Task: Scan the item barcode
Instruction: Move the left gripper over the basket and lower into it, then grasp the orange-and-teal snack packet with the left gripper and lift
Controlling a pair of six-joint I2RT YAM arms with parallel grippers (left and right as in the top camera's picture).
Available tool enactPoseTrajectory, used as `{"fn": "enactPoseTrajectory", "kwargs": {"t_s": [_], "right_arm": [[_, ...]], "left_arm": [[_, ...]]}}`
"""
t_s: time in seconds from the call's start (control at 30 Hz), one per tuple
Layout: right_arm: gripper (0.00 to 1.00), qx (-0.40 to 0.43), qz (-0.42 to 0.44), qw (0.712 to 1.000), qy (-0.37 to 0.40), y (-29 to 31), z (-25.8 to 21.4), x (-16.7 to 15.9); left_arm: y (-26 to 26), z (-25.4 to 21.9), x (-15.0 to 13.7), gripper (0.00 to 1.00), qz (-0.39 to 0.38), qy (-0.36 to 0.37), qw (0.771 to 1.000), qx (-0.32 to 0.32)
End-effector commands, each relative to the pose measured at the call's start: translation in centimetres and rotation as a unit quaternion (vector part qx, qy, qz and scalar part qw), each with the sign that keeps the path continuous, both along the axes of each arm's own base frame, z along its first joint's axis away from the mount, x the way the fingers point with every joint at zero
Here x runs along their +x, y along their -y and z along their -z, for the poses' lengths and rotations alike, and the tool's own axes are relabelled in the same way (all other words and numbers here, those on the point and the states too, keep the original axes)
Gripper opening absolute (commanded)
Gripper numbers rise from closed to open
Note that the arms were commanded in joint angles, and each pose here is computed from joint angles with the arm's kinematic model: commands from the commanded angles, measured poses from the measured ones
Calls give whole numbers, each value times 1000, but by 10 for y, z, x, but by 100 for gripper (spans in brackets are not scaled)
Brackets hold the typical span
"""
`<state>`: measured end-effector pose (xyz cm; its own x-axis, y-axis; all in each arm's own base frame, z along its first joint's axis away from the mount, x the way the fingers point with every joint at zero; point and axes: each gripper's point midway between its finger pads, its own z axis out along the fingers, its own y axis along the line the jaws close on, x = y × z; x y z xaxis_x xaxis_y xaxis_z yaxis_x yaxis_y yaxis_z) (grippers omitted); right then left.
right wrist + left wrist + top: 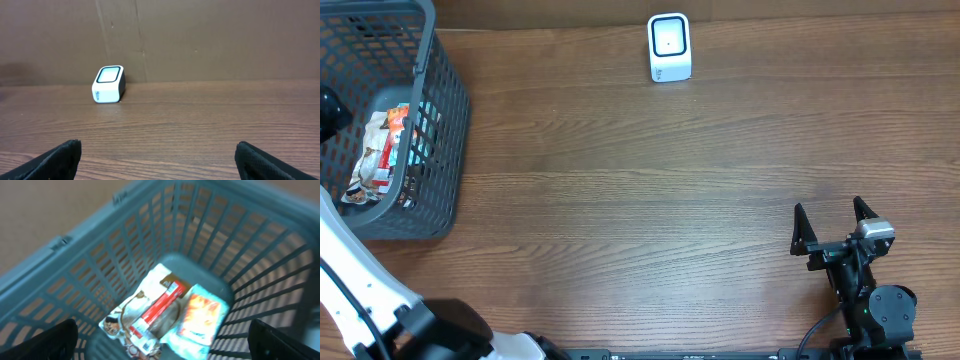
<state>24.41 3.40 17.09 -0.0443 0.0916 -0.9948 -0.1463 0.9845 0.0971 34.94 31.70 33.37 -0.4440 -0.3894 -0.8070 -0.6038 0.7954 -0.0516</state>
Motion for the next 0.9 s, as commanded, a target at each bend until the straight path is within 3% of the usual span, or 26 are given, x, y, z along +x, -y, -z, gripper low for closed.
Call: {"fn": "enactPoseTrajectory", "kwargs": {"t_s": [0.0,0.33,0.6,0.87], "right_arm": [[100,0,3,1000,3,1,1,0],[100,0,3,1000,3,1,1,0],[100,0,3,1000,3,1,1,0],[100,0,3,1000,3,1,1,0]], "left_arm": [[-8,24,16,100,64,-34,997,17],[3,101,55,100,201,-68,977,-26],[19,167,70,100,244,-128,959,-68],[30,183,81,100,259,-163,951,-47]]}}
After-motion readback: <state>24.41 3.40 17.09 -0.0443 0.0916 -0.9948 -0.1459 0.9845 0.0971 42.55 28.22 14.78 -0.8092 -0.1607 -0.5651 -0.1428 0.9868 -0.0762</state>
